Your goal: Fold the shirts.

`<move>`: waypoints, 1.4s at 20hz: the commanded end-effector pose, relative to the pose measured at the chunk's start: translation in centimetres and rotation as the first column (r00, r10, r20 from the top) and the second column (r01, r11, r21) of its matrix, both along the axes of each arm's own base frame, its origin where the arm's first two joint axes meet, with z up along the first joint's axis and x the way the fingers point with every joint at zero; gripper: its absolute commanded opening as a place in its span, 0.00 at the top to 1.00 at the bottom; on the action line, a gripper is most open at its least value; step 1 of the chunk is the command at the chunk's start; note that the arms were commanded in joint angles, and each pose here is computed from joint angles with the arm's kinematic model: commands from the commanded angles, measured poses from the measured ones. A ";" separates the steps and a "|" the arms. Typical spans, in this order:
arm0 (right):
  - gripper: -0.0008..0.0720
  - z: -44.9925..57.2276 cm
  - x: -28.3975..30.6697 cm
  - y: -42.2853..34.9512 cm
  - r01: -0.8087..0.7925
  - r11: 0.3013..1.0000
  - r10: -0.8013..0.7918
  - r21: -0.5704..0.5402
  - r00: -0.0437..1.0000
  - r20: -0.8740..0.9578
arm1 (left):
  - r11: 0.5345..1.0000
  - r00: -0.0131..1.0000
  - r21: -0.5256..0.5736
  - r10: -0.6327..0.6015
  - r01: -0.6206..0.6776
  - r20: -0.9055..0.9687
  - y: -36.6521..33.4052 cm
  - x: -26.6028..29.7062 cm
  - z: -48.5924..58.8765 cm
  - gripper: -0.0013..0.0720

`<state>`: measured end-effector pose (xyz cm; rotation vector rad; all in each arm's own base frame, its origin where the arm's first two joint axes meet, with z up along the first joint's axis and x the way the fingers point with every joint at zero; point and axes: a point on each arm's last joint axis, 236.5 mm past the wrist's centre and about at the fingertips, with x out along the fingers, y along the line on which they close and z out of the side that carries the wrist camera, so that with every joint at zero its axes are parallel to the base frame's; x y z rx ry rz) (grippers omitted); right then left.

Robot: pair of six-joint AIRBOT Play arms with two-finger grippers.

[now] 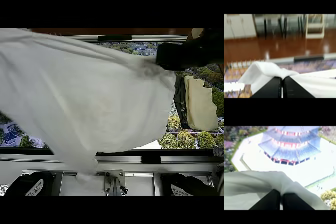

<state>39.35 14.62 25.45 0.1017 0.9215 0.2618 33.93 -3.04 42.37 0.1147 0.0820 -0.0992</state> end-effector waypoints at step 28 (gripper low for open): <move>0.23 -19.9 4.6 -15.0 0.137 0.989 -0.150 -0.064 0.832 -0.534 | 0.977 0.081 -0.185 -0.177 -0.107 -0.981 -12.5 -3.9 -45.2 0.01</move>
